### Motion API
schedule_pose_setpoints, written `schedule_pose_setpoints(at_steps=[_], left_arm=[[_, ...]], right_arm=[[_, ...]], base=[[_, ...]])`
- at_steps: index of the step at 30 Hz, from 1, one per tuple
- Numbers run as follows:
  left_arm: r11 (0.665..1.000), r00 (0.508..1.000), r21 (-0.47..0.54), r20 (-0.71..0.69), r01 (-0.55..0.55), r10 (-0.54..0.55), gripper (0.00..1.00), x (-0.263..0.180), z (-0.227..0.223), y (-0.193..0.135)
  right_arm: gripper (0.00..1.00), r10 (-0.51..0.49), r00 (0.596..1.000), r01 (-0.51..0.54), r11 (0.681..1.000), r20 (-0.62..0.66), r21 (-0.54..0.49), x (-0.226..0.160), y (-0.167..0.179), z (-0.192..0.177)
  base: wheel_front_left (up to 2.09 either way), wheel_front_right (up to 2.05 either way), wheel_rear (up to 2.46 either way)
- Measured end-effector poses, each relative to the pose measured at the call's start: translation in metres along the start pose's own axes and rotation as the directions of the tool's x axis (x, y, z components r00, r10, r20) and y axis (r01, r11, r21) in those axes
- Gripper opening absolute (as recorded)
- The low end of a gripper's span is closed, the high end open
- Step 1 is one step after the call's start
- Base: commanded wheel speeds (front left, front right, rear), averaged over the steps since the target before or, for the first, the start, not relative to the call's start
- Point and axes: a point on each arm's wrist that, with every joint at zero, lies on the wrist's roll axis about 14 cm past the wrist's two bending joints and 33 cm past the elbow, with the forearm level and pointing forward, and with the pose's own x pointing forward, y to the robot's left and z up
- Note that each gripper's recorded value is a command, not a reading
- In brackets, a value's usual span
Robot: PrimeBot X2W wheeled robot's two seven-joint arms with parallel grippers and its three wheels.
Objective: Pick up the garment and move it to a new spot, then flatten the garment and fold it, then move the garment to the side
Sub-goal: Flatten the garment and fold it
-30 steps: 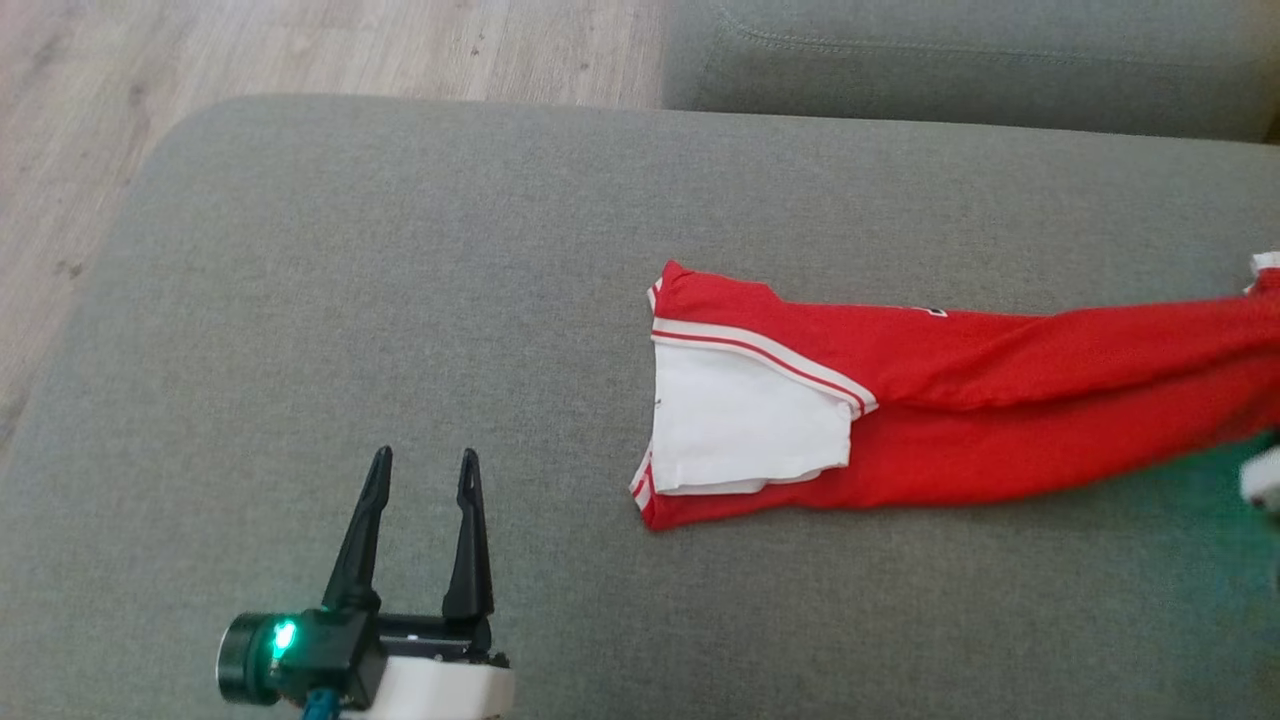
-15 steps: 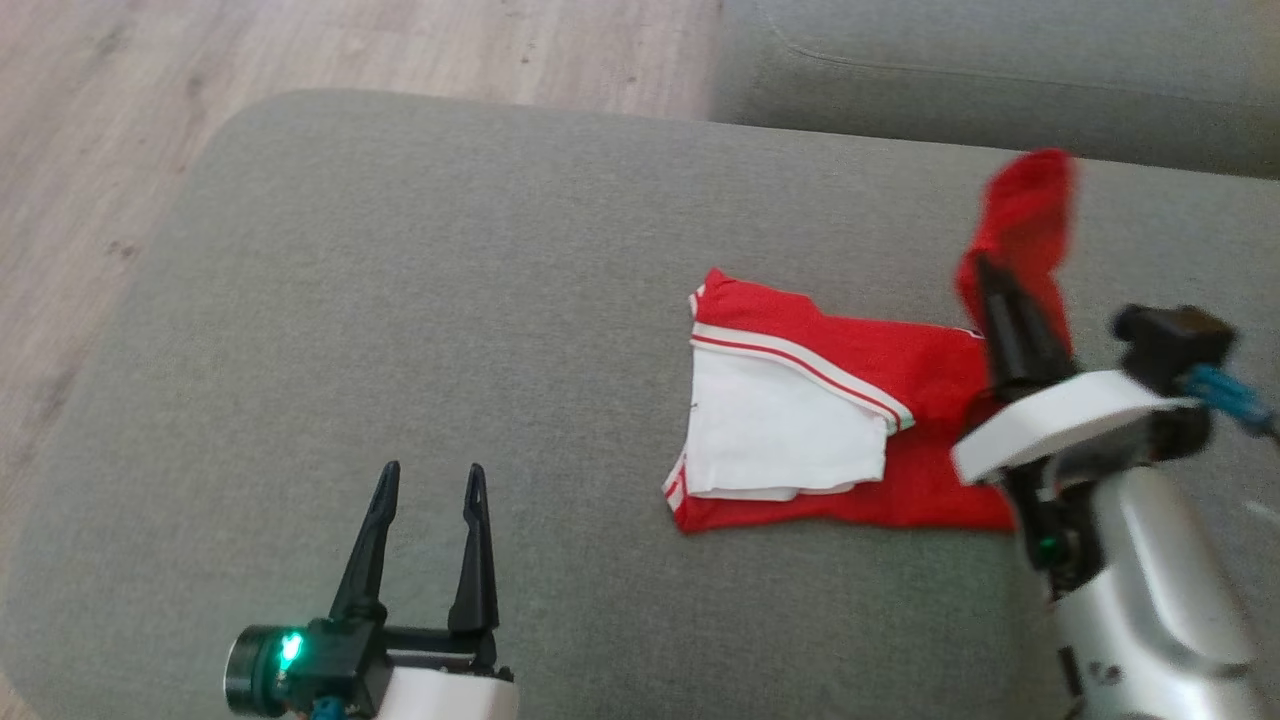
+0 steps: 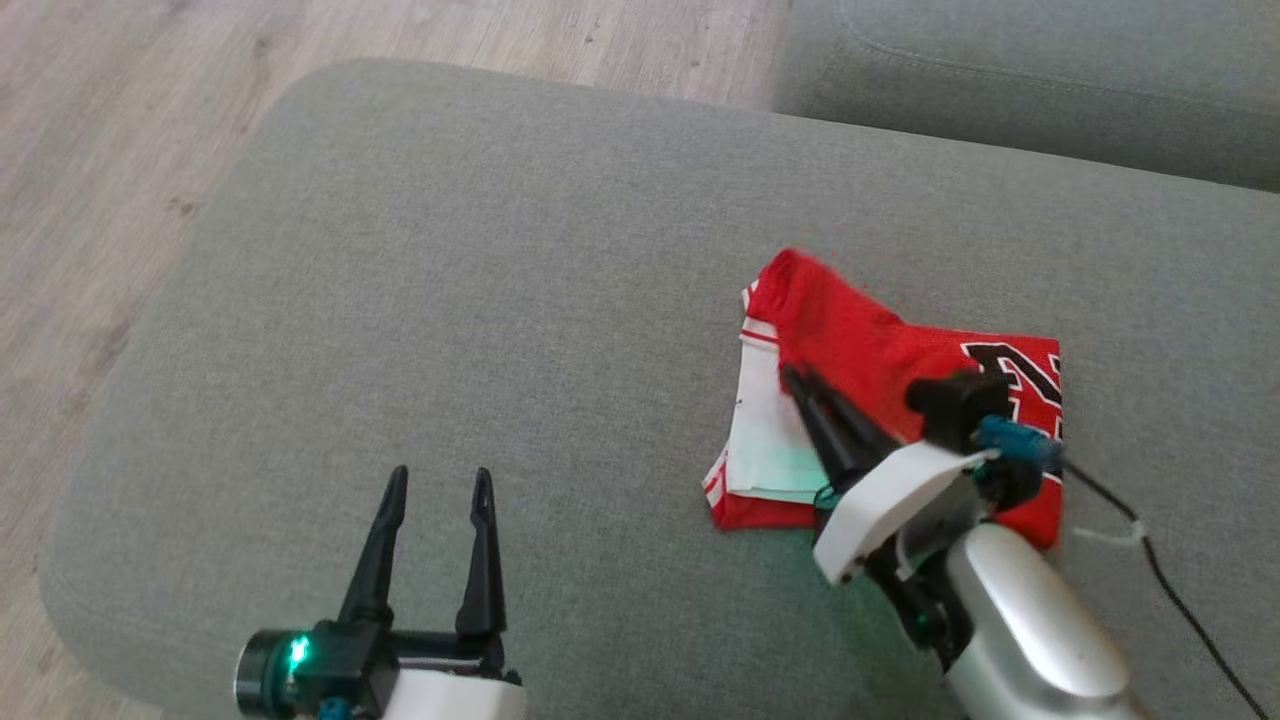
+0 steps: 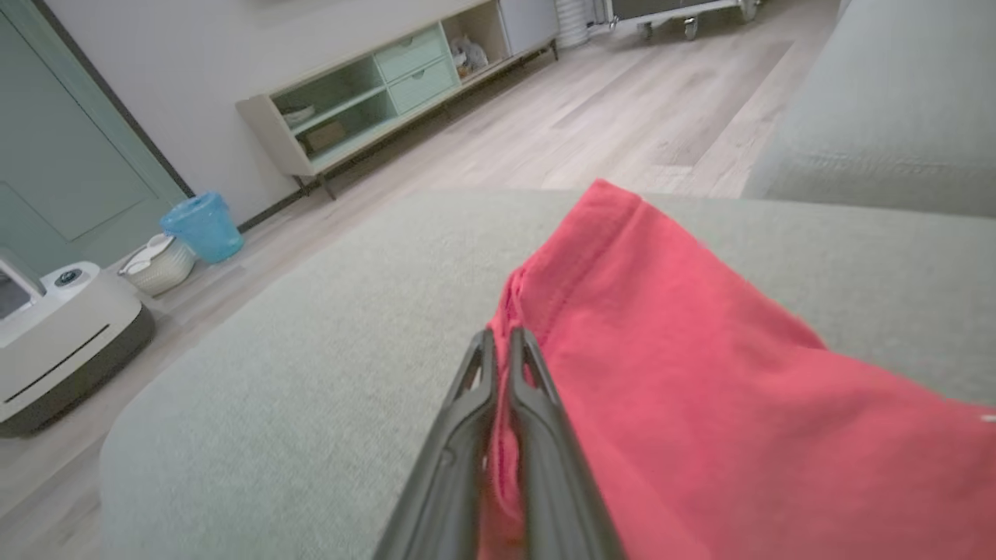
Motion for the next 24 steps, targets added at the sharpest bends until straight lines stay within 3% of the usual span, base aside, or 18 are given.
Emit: schedule_pose_setpoints(at_steps=[5,6,7,12,17,24], left_arm=[[1.0,1.0,0.0,-0.01,-0.001,0.001,1.0,-0.002,-0.003,-0.001],[1.0,1.0,0.0,-0.01,-0.003,0.003,1.0,-0.002,-0.003,0.0],[1.0,1.0,0.001,-0.012,-0.004,0.004,1.0,-0.002,-0.003,0.0],[1.0,1.0,0.003,-0.013,0.0,0.0,1.0,0.001,-0.004,-0.002],[0.999,0.999,-0.002,0.0,0.035,-0.035,1.0,0.004,-0.001,-0.012],[0.997,0.996,-0.007,0.04,0.077,-0.077,1.0,0.007,0.01,-0.022]], right_arm=[[0.01,0.029,0.998,-0.027,0.999,-0.053,0.041,0.002,0.009,-0.026],[0.45,0.028,0.998,-0.025,0.998,-0.057,0.056,0.002,0.009,-0.03],[1.0,0.026,0.998,-0.022,0.997,-0.056,0.069,0.002,0.008,-0.032],[1.0,0.015,0.998,-0.022,0.993,0.065,0.117,0.005,0.006,-0.009],[1.0,-0.067,0.974,0.043,0.992,0.215,0.115,-0.005,-0.017,0.028],[1.0,-0.24,0.89,0.214,0.971,0.388,0.111,-0.062,-0.073,0.077]], base=[[0.0,0.0,0.0],[0.0,0.0,0.0],[0.0,0.0,0.0],[0.0,0.0,0.0],[0.0,0.0,0.0],[0.0,0.0,0.0]])
